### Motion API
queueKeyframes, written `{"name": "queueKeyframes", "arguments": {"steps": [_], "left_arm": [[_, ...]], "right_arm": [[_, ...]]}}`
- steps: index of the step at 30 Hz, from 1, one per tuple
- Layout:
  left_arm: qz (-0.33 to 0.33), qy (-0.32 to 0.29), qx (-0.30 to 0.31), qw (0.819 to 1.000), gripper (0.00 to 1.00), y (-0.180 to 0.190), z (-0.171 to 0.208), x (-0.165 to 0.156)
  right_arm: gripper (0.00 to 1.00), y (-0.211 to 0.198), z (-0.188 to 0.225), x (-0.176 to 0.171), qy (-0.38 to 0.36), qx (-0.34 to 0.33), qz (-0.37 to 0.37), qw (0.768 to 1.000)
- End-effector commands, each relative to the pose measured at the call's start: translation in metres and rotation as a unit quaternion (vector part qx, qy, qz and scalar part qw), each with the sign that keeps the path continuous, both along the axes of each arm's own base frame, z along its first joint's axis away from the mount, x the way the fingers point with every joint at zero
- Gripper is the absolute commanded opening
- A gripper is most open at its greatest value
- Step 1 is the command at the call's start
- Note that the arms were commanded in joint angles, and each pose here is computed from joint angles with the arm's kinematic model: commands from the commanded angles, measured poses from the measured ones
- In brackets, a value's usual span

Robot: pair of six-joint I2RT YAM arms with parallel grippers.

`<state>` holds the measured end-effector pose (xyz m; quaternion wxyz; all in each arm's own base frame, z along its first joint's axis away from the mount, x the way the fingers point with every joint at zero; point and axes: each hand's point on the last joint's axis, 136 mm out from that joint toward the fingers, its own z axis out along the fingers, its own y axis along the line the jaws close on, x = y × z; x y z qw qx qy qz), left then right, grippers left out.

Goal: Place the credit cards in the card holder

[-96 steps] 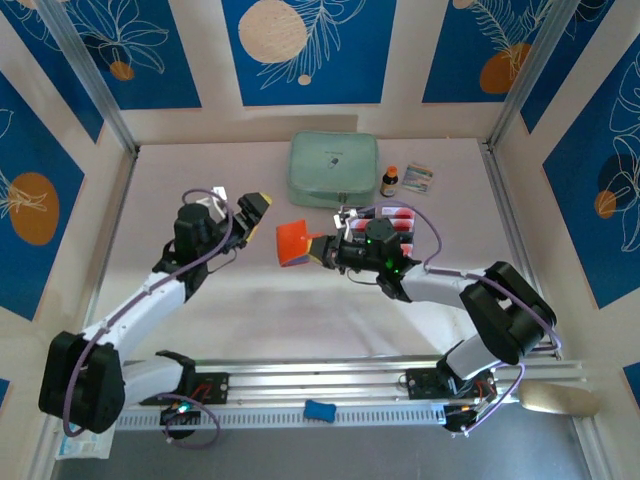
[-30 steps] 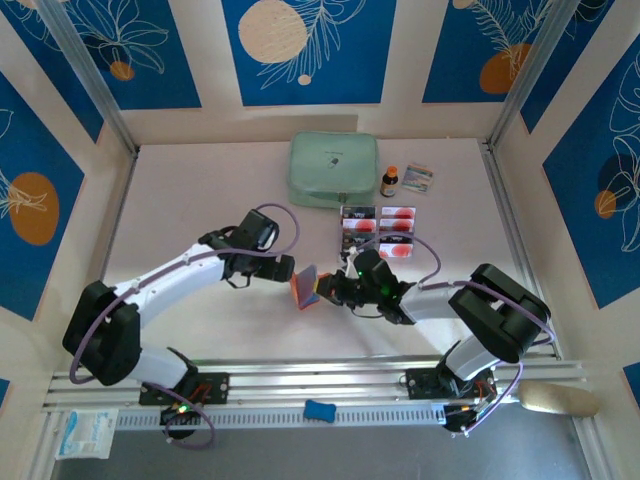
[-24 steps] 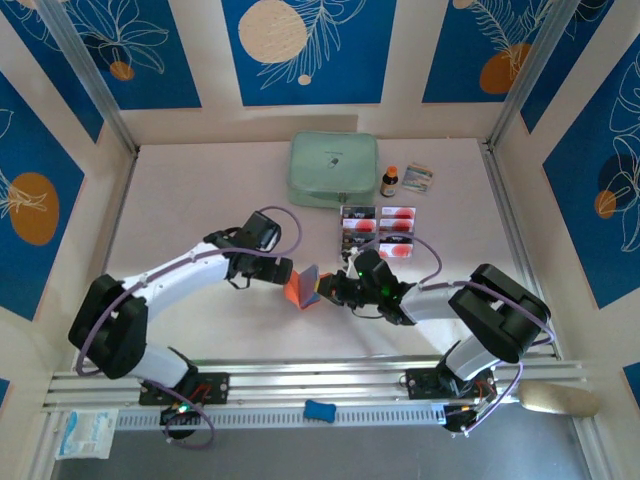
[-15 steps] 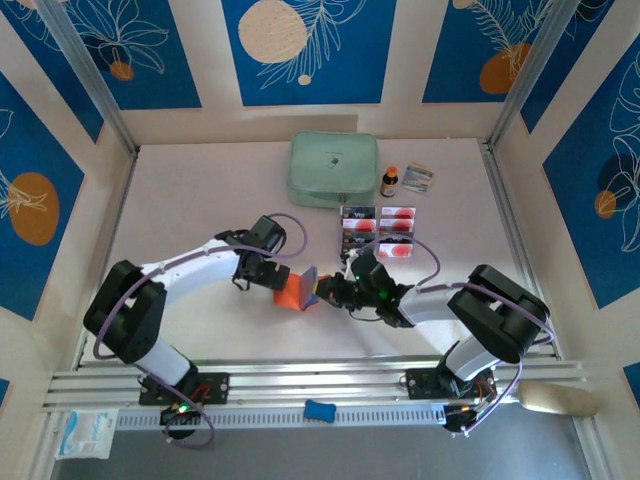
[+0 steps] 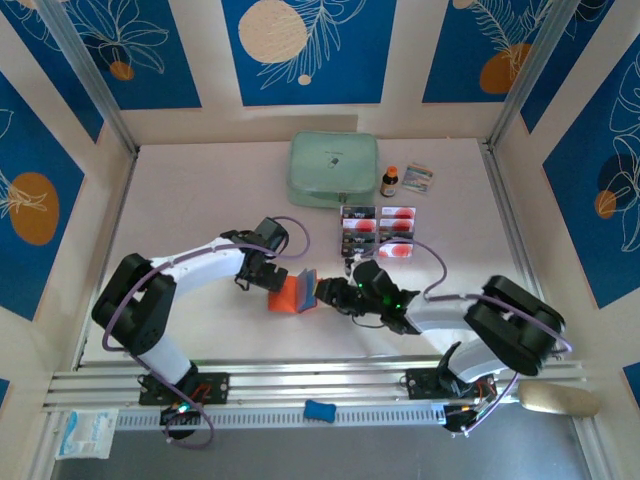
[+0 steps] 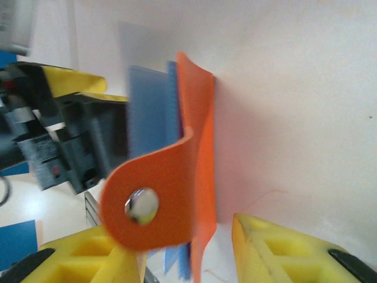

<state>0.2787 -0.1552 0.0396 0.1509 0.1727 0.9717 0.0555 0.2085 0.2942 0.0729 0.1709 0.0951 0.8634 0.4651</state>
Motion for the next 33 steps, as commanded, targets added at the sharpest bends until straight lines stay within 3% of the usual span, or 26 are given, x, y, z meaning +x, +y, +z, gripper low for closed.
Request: {"name": "queueKeyframes", "arguments": {"steps": [1,10,21,27,33], "left_arm": [[-0.007,-0.012,0.006,1.000,1.00,0.001,0.007,0.007],[-0.005,-0.018,-0.008,1.000,1.00,-0.001,0.010,0.006],[-0.004,-0.016,-0.021,1.000,1.00,-0.005,0.011,0.004],[-0.001,-0.016,-0.023,1.000,1.00,-0.004,0.011,0.003],[0.001,-0.018,-0.023,1.000,1.00,-0.003,0.010,0.001]], "right_arm": [[0.44,-0.024,0.005,0.003,-0.019,-0.039,-0.024,0.999],[0.40,-0.039,0.040,0.003,-0.052,-0.079,-0.011,0.995],[0.19,0.043,0.056,-0.001,-0.072,-0.088,0.100,0.988],[0.12,0.061,0.022,0.006,-0.034,-0.105,0.103,0.989],[0.08,0.039,-0.024,0.012,0.007,-0.132,0.076,0.988]]}}
